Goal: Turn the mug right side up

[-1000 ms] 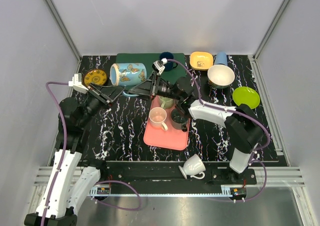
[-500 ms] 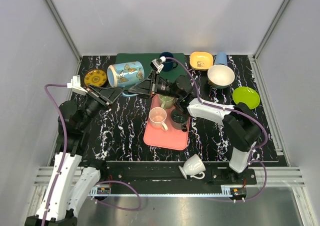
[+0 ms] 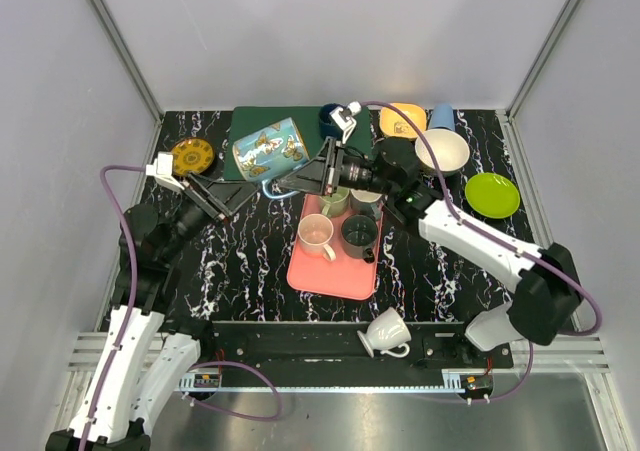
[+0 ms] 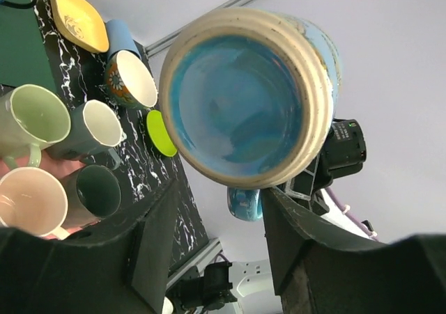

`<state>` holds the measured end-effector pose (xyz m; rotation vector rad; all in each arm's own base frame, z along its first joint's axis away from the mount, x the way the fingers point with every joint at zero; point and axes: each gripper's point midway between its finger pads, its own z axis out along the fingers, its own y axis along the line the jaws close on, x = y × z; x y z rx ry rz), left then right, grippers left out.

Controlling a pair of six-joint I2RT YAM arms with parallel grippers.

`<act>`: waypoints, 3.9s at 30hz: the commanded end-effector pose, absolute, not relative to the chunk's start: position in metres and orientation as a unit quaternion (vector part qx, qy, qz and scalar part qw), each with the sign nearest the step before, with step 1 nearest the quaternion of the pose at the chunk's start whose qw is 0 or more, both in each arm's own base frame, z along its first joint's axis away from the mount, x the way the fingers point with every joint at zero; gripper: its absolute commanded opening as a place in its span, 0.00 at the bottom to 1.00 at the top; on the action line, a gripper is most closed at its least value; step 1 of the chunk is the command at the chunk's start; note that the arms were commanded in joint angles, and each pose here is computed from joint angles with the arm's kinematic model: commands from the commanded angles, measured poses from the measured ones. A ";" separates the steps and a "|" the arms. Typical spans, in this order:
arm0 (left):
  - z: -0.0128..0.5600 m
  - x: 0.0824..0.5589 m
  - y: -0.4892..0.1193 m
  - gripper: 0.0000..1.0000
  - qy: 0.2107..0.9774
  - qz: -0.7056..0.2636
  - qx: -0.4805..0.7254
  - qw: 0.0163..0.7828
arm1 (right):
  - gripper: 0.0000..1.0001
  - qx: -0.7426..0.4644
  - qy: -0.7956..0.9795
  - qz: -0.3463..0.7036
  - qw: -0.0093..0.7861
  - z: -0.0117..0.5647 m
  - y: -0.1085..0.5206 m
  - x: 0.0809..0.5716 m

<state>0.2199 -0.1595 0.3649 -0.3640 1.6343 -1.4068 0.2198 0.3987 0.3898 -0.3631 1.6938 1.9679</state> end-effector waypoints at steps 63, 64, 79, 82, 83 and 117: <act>0.229 0.226 -0.123 0.56 0.756 -0.422 -0.227 0.447 | 0.00 -0.222 0.888 0.185 0.359 0.111 0.253 0.178; 0.228 0.227 -0.123 0.56 0.756 -0.422 -0.227 0.447 | 0.00 -0.227 0.887 0.181 0.360 0.109 0.254 0.175; 0.219 0.225 -0.125 0.57 0.762 -0.419 -0.221 0.441 | 0.35 -0.207 0.915 0.166 0.305 0.090 0.247 0.146; 0.217 0.226 -0.125 0.58 0.763 -0.419 -0.220 0.440 | 0.42 -0.201 0.918 0.168 0.299 0.089 0.244 0.142; 0.216 0.225 -0.125 0.58 0.764 -0.419 -0.220 0.439 | 0.45 -0.201 0.919 0.165 0.295 0.088 0.242 0.140; 0.188 0.116 -0.246 0.60 0.820 -0.449 0.085 0.345 | 0.80 0.173 0.913 0.255 0.268 0.152 0.168 0.108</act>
